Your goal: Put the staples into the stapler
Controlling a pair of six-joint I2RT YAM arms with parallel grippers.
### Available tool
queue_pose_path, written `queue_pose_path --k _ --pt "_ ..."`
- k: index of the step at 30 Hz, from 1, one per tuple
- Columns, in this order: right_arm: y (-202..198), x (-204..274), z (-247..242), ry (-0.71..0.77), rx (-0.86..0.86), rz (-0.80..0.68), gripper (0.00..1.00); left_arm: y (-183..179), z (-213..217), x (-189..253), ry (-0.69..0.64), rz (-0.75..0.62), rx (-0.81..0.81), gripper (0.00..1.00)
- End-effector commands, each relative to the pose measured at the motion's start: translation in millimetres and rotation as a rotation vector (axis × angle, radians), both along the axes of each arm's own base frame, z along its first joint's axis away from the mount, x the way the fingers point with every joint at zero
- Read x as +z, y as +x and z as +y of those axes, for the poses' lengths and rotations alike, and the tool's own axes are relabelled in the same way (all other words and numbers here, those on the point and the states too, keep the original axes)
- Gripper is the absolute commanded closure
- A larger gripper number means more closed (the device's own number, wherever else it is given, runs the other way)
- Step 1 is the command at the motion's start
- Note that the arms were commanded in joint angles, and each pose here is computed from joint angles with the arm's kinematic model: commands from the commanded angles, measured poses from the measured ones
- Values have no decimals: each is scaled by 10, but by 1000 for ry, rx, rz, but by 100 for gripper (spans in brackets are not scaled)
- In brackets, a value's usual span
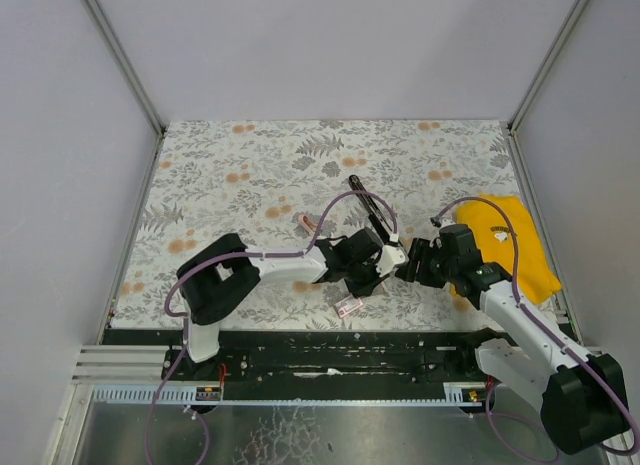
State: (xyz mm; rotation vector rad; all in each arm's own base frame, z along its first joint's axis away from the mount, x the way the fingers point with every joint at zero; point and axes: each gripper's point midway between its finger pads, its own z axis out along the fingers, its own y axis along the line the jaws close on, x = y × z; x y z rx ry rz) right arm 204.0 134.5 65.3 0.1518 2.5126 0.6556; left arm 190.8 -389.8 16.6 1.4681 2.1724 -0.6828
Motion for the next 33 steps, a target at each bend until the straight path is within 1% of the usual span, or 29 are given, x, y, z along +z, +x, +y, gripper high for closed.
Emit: queue_pose_path --k 1,4,7,11,16,19,23,28,33 --pt "19 96 48 39 9 -25 39 51 -72 152 -51 -63 -12 86" --pt "18 129 94 57 34 -31 39 25 -116 252 -89 -56 -15 90" --pt "-4 122 137 73 59 -16 39 14 -146 348 -121 -57 -16 91" --pt "-36 88 180 87 83 8 38 6 -173 461 -149 -61 -19 92" --pt "-118 75 336 159 171 47 36 -38 -202 500 -164 -39 -36 92" --pt "-125 10 338 158 166 72 36 -60 -201 468 -153 -26 -47 92" --pt "-108 -5 331 161 144 69 36 -27 -150 318 -92 -25 -42 89" --pt "-102 2 319 156 135 66 35 -23 -142 280 -84 -25 -39 82" --pt "-116 -16 305 149 132 68 35 -16 -126 263 -78 -30 -37 78"
